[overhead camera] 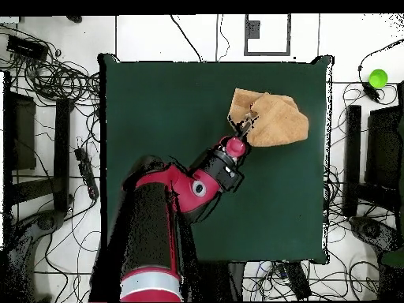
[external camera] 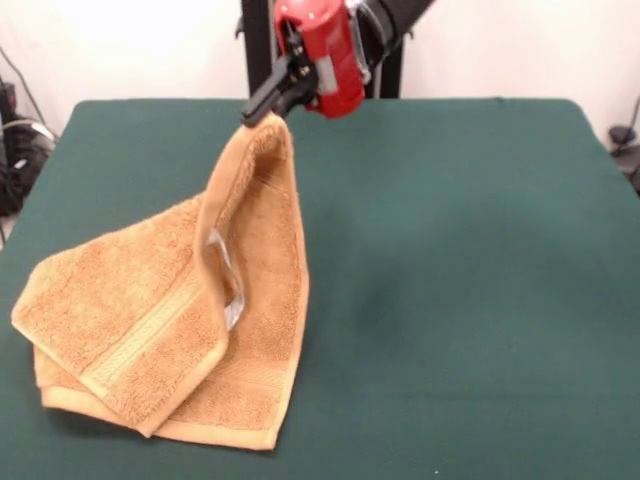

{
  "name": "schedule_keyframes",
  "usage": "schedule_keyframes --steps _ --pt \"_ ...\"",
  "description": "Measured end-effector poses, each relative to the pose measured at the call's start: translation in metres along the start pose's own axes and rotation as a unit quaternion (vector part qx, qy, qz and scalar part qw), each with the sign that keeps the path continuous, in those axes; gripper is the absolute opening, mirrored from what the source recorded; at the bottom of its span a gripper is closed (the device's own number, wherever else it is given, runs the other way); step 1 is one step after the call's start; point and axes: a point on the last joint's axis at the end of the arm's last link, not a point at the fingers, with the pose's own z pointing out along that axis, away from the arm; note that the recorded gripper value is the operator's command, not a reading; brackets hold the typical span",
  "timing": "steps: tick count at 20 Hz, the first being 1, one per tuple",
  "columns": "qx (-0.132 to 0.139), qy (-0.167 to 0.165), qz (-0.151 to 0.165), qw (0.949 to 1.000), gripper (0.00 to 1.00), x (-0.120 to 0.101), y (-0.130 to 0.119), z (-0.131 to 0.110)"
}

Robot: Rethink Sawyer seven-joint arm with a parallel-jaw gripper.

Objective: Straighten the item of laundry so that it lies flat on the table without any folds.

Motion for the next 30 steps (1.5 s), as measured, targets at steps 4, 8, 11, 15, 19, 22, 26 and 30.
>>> schedule_keyframes --steps 4,8,11,15,19,22,26,30 --pt "-0.007 0.017 0.000 0.9998 0.00 0.000 0.025 -0.015" --pt "-0.014 0.029 0.005 0.9995 0.00 -0.005 0.048 -0.033" --pt "-0.030 0.047 0.019 0.9983 0.00 -0.008 0.071 -0.053" --pt "-0.052 0.074 0.033 0.9954 0.00 -0.007 0.093 -0.072" --pt "-0.065 0.087 0.036 0.9934 0.00 -0.007 0.107 -0.087" --pt "-0.072 0.085 0.026 0.9935 0.00 -0.008 0.118 -0.101" --pt "-0.078 0.076 0.009 0.9940 0.00 -0.008 0.130 -0.116" --pt "-0.086 0.059 -0.005 0.9945 0.00 -0.011 0.142 -0.141"
